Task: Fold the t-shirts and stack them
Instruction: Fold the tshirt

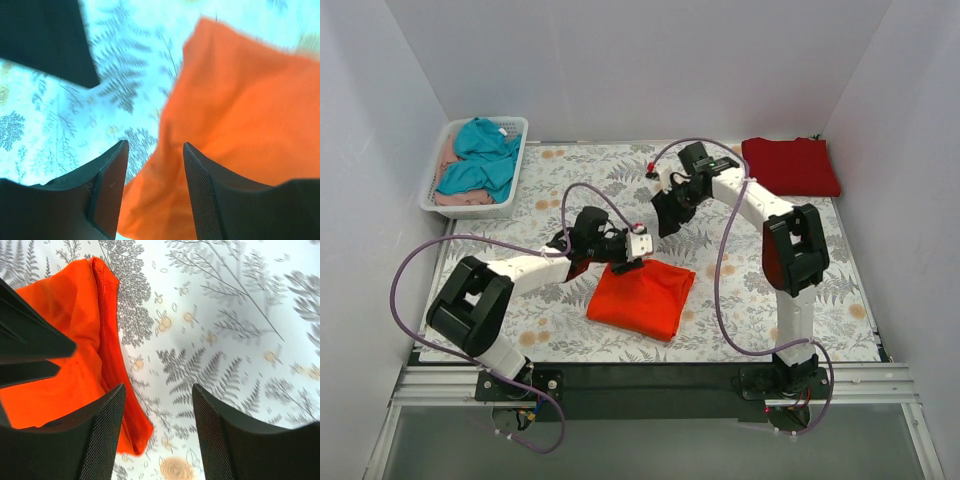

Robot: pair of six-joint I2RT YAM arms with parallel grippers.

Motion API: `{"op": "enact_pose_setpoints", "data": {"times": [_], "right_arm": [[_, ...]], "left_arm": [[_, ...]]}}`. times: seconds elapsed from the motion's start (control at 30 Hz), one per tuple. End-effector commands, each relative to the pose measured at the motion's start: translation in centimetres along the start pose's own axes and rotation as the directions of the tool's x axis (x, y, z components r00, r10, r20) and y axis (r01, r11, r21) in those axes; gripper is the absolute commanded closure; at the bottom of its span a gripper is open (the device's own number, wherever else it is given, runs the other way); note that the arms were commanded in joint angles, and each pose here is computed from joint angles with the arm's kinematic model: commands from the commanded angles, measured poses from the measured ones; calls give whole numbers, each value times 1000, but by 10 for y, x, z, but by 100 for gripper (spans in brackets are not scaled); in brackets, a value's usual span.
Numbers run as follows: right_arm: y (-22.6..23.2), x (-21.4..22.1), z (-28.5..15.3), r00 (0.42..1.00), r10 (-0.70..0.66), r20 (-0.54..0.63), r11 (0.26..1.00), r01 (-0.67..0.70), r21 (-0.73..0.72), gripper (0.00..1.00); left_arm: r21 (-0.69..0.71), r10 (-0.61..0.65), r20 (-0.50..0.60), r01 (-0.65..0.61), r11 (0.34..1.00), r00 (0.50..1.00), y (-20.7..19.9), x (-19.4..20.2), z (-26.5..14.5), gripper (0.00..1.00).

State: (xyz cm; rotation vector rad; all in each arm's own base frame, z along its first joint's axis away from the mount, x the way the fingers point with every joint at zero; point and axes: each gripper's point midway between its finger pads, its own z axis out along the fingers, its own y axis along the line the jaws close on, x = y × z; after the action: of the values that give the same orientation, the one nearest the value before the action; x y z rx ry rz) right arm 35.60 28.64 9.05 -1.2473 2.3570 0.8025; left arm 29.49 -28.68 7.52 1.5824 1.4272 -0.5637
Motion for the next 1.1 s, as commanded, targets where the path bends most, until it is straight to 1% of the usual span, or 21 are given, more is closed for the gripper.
{"op": "enact_pose_setpoints", "data": {"times": [0.0,0.03,0.07,0.1,0.17,0.2,0.23,0.27,0.33,0.4,0.43,0.5,0.53,0.73,0.8,0.93,1.07], "right_arm": [[5,-18,-58,994,18,106,998,-13,-54,37],[2,-11,-66,993,47,106,997,-41,-64,37],[7,-3,-70,994,70,88,994,-62,-87,37],[15,2,-75,994,71,87,992,-61,-112,37],[30,30,-68,992,122,32,979,-115,-167,37],[40,35,-71,991,132,34,973,-123,-195,36],[47,53,-64,987,163,-3,963,-159,-217,36],[50,58,-65,986,166,-8,962,-164,-219,34],[51,66,-60,984,179,-21,958,-179,-223,34],[48,74,-53,982,187,-37,958,-191,-213,34],[46,76,-50,978,201,-45,956,-206,-207,34],[43,81,-44,976,209,-58,956,-216,-198,35],[41,83,-42,974,218,-65,955,-227,-189,37],[39,97,-34,964,247,-96,950,-261,-173,37],[43,99,-31,962,253,-107,945,-269,-187,39],[49,104,-28,957,262,-123,936,-283,-208,44],[53,108,-26,954,270,-133,930,-295,-222,46]], "left_arm": [[-48,-176,111,182,982,978,35,-65,-32,53],[-24,-236,102,239,971,966,35,-65,-36,53],[-22,-284,116,289,957,952,45,-75,-43,53],[-11,-413,77,415,910,908,44,-62,-52,53],[17,-520,36,520,854,853,44,-50,-59,53],[22,-598,18,598,801,801,46,-44,-68,53],[21,-635,7,635,772,772,46,-38,-69,53],[24,-661,3,661,750,750,46,-34,-72,52],[9,-730,-20,730,683,684,45,-21,-76,52],[-20,-777,-42,777,629,628,46,-9,-76,51],[-26,-807,-69,808,589,586,44,1,-72,50],[-40,-840,-108,842,538,532,41,12,-70,47],[-48,-856,-126,859,510,502,40,19,-65,47],[-83,-893,-155,895,438,422,40,38,-54,44],[-90,-900,-160,902,423,406,41,42,-51,44],[-97,-903,-163,904,416,398,44,47,-46,44],[-98,-902,-164,903,418,400,46,51,-43,45]]}}
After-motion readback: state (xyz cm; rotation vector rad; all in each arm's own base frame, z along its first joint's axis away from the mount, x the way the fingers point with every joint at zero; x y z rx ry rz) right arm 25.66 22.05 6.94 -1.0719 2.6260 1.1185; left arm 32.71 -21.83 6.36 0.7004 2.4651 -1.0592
